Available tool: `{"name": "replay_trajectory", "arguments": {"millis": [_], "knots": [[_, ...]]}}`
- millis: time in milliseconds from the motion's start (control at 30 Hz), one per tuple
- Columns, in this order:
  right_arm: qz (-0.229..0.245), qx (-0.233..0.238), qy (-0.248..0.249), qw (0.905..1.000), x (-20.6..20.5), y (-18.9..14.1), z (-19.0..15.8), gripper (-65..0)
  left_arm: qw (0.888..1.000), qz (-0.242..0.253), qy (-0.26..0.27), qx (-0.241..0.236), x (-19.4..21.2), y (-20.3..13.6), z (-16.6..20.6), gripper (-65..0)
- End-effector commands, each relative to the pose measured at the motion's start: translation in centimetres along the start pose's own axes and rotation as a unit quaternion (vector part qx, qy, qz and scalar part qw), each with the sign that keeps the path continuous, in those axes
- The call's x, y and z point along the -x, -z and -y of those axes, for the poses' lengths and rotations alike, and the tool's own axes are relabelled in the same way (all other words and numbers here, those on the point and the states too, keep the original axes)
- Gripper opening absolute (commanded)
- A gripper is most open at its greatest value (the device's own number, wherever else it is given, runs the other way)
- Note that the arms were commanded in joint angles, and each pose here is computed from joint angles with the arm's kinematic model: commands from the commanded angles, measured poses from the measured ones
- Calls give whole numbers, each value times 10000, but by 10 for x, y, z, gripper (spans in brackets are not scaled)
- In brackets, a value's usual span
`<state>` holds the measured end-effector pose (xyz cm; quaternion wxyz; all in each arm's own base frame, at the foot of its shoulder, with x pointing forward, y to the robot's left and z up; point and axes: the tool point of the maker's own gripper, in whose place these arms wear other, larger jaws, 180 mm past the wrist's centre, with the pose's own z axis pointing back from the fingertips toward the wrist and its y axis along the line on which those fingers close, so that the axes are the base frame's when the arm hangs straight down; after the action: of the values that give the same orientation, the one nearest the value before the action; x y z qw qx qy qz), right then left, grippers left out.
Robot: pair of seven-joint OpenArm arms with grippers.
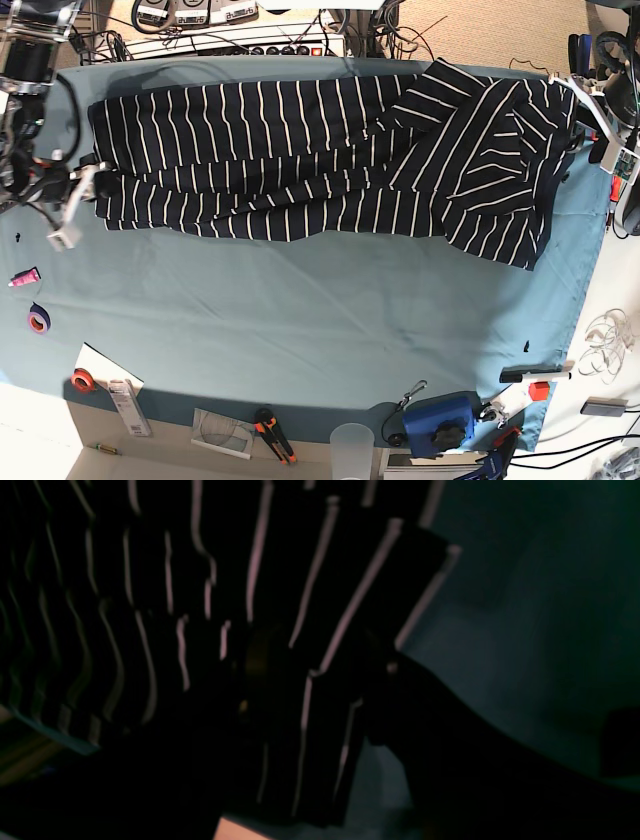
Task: Layout the t-shirt on the table in an organized manner, then fold the t-shirt properly
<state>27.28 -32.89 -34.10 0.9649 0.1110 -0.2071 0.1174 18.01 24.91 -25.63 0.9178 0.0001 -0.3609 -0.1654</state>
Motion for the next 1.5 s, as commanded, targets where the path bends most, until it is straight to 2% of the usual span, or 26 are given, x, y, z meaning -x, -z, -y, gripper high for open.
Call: {"name": "replay_trajectory", "arguments": {"millis": [0,67,133,167,233,333,400,500,567,900,1100,1333,1467], "knots": [[307,144,-183,9993,-23,-19,8,-404,9999,146,68,-27,-8,-3,-1,-407],[333,513,-248,9978,-29,-30,25,-404,9999,141,70,-29,-7,-3,-1,-407],[887,983,-212,9910,-52,-45,46,-404,9999,143,70,-28,-8,-3,-1,-407],[1145,1099,-148,9872,-60,-50,54,-404,9999,144,68,-28,-8,-3,-1,-407],[1267,1149,55,9853,-63,-50,66,-404,9999,140,68,-27,-7,-3,-1,-407],[1146,873,514,9882,-49,-32,77,-405,9999,148,68,-26,-8,-3,-1,-407],[1136,465,773,9894,-42,-20,74,-405,9999,146,68,-26,-8,-3,-1,-407],[1154,-27,1157,9866,-38,-12,68,-405,9999,153,66,-26,-8,-3,-1,-407],[1151,-145,1248,9854,-37,-8,65,-405,9999,151,66,-26,-8,-3,-1,-407],[844,-270,1267,9880,-25,30,42,-411,9999,156,66,-27,-8,-3,-1,-407],[682,-155,1052,9920,-26,17,43,-642,9999,146,66,-27,-8,-3,-1,-407],[931,210,409,9946,-55,-15,42,-650,9998,160,68,-26,-8,-3,-1,-407],[924,226,377,9948,-55,-16,41,-650,9999,158,65,-25,-8,-3,-1,-407]]}}
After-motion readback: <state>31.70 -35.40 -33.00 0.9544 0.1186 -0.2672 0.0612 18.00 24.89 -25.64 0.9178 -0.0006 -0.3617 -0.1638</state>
